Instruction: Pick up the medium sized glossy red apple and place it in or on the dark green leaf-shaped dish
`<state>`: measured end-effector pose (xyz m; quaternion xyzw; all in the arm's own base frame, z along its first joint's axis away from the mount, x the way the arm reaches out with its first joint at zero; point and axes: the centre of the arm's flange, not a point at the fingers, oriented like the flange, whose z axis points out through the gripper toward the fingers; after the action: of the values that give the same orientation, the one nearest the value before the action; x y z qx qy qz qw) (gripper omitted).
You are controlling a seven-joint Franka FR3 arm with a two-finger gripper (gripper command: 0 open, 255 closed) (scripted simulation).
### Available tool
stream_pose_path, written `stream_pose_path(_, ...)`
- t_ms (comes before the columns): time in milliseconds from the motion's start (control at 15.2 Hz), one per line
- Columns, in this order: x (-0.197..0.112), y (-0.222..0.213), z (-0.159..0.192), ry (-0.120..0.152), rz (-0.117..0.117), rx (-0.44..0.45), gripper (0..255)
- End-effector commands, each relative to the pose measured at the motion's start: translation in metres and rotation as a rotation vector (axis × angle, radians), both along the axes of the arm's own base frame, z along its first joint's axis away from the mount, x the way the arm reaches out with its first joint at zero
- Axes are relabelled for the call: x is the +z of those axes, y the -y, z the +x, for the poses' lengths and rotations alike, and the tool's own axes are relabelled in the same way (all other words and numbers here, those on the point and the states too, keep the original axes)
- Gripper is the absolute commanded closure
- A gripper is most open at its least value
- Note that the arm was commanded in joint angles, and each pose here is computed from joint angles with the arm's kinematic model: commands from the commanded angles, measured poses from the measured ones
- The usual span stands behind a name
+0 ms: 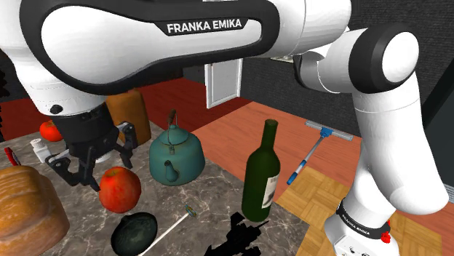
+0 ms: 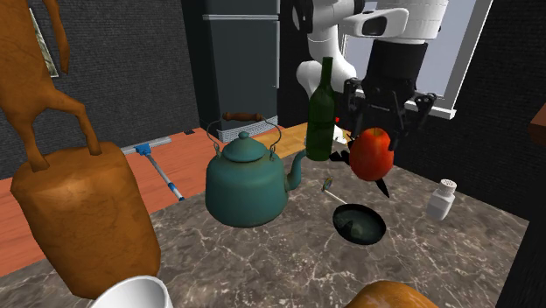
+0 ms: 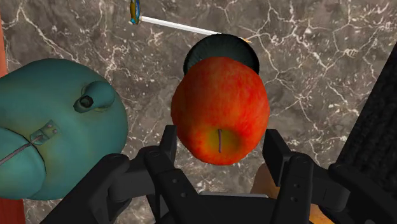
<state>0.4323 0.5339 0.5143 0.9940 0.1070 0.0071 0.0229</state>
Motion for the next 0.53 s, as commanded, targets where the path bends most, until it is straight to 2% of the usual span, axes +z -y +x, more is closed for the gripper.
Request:
stream_pose_path(0,-0.008,-0.003,0.001,0.001,0.0,-0.001,255)
stream_pose_path(462,-0.045,-0.003,0.001,0.001,0.0,-0.001,255)
